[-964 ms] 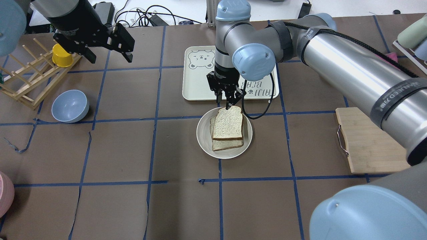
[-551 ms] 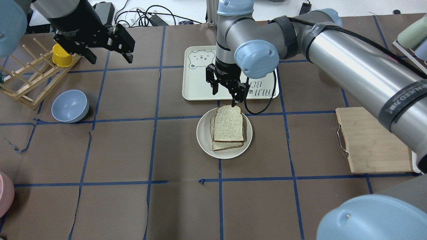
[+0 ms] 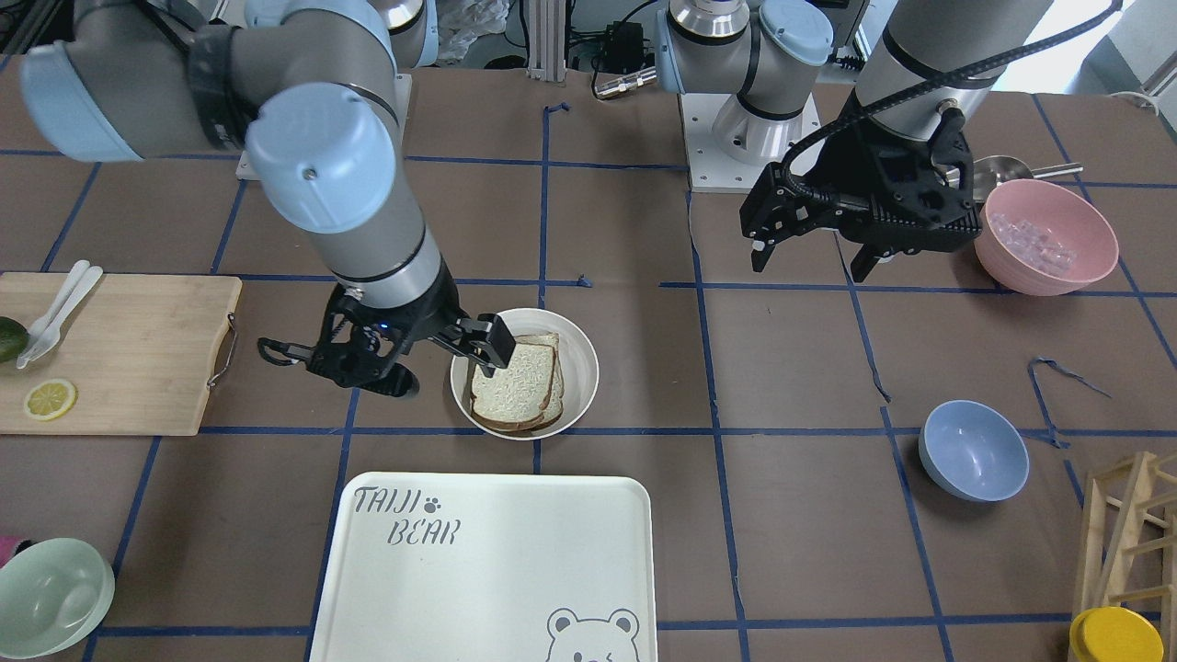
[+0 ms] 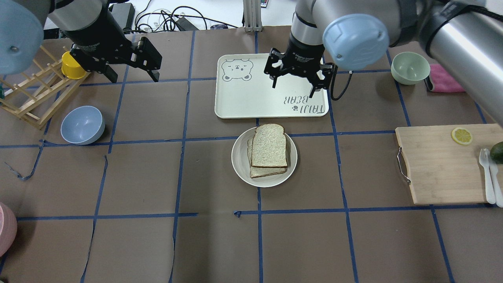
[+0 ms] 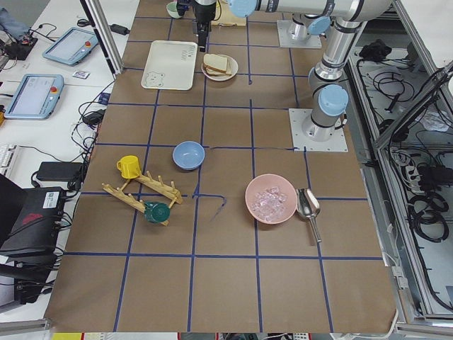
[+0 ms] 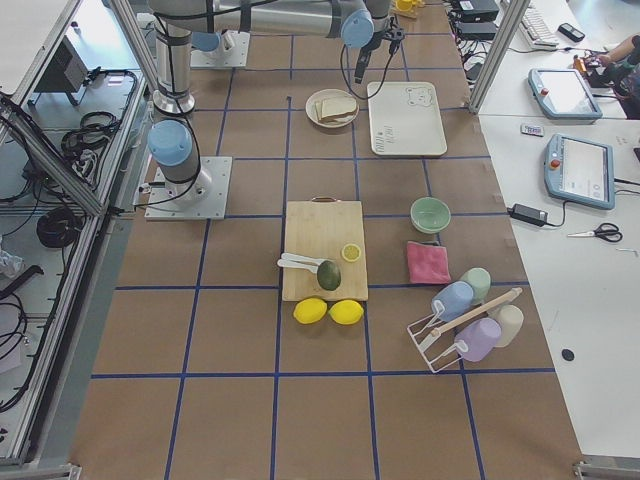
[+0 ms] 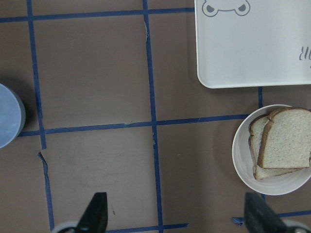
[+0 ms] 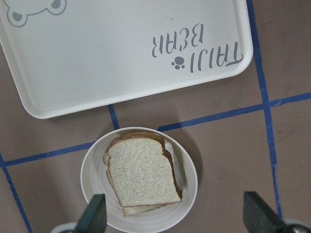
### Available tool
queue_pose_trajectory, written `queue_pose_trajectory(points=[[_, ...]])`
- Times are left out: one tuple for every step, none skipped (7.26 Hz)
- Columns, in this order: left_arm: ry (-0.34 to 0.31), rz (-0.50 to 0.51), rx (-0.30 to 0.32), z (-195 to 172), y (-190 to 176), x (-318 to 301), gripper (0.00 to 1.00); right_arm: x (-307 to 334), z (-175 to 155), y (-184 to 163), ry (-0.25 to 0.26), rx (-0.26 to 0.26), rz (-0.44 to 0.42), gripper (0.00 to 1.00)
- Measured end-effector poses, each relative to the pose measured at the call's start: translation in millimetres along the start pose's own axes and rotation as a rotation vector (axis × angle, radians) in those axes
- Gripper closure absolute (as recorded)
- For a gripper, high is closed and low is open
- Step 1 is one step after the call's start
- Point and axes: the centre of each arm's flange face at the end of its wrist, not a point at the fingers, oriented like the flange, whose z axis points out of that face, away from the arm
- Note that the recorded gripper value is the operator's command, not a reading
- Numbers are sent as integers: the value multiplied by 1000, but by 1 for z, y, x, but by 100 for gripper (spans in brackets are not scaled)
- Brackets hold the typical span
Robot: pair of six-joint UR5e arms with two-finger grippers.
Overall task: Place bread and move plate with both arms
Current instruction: 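Raise the right gripper away while the left gripper reaches toward the plate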
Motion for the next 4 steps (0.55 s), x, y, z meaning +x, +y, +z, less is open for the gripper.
queue_pose_trajectory(points=[[28,-32,-24,23,-4,6,0,25,-16,-1,26,8,-108,0],[73,-58,-42,54,-8,22,0,45,-28,1,66,4,-155,0],[101,-70,-56,96,-7,44,0,59,-38,6,91,-10,-165,0],[111,-87,-61,142,-3,64,0,69,-46,11,109,-25,-159,0]])
